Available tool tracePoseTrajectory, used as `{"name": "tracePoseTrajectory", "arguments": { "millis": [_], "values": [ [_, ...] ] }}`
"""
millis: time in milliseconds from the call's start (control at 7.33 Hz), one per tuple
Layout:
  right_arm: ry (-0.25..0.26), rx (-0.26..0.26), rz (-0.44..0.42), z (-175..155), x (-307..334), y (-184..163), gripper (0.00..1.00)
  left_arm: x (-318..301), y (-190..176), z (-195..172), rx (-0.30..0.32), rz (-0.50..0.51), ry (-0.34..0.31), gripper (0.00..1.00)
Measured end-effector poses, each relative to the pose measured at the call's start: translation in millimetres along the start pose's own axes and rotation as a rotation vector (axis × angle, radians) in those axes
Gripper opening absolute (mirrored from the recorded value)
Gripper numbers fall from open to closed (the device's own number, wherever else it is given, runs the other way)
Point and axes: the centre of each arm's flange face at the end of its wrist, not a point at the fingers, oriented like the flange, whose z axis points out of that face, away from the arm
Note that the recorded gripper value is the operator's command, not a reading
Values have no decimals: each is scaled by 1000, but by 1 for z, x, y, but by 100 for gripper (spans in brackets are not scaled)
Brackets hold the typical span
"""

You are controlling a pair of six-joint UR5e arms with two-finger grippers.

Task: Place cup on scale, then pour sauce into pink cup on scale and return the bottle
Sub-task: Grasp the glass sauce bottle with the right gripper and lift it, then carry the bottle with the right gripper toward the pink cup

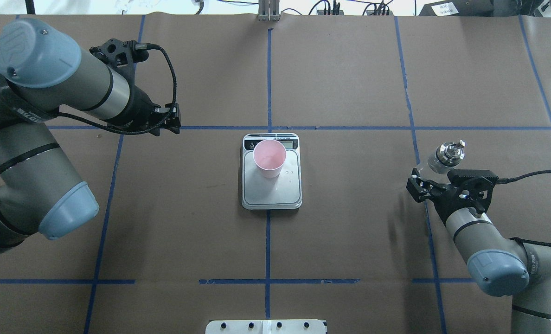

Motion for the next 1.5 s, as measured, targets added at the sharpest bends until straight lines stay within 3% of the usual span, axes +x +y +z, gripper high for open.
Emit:
{"name": "tracePoseTrajectory", "arguments": {
  "millis": [1227,1500],
  "values": [
    [10,5,-14,7,1,5,92,-3,0,2,3,-5,-8,50],
    [13,20,-14,8,1,4,73,-6,0,4,1,-6,-13,50]
  ]
}}
